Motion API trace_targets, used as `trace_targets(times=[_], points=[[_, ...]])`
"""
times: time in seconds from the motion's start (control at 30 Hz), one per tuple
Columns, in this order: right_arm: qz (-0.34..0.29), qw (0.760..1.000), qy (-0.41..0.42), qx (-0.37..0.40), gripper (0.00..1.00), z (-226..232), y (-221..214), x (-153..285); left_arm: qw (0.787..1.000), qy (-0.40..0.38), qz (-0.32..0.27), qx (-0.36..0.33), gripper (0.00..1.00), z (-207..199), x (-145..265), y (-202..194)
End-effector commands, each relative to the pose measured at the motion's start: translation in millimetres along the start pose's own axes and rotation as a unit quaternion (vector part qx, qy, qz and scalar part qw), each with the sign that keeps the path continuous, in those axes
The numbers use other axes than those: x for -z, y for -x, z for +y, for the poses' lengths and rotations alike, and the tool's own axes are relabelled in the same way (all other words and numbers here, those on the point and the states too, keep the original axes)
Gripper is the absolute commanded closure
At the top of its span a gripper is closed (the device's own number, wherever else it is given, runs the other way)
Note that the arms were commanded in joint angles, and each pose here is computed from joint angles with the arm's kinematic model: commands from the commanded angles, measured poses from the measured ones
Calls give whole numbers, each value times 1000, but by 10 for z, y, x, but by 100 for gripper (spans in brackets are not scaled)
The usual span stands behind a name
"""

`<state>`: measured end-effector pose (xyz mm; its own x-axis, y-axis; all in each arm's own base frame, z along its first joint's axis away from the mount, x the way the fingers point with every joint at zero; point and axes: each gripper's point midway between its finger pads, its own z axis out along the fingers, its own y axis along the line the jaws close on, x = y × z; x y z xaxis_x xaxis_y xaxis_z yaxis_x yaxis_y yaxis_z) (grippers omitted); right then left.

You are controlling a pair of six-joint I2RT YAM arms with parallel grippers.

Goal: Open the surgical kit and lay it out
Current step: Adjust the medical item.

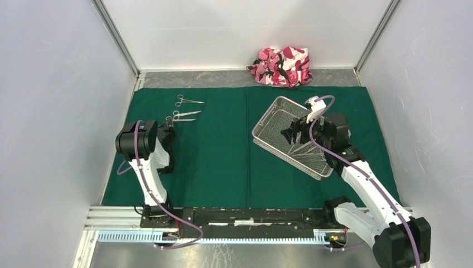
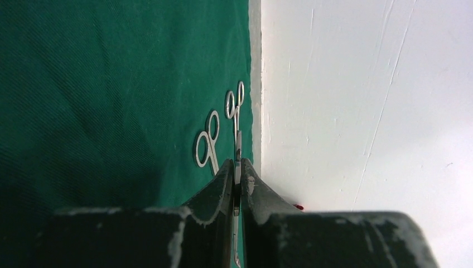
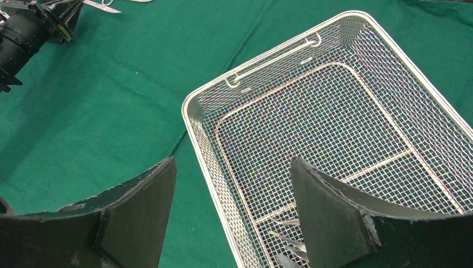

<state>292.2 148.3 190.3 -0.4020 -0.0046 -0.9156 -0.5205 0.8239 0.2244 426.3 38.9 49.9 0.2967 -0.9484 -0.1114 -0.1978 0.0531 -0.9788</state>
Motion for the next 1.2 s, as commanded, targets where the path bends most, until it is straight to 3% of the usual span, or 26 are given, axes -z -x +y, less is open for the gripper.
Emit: trace_targets(times=[0.0,0.2,0.5,0.7,0.87,1.03,1.17], points=[[-22,1000,7,15,19,24,107,9,1000,-18,5,-2,87,-170,-44,-28],[-21,1000,8,13,19,29,86,4,999,-33,13,-13,92,-268,-34,-49],[13,998,65,-12,17,204,19,-127,979,-190,72,-19,98,-1082,311,-199],[-12,978,195,-69,16,884,196,-365,927,-326,167,-80,98,-1857,913,-699],[-33,954,285,-89,16,1467,463,-524,861,-430,254,-90,98,-2355,1732,-1220],[-70,938,324,-104,17,1754,746,-570,823,-490,279,-69,98,-2650,2329,-1335],[-93,927,340,-128,19,1868,868,-570,811,-510,282,-46,98,-2780,2577,-1305]])
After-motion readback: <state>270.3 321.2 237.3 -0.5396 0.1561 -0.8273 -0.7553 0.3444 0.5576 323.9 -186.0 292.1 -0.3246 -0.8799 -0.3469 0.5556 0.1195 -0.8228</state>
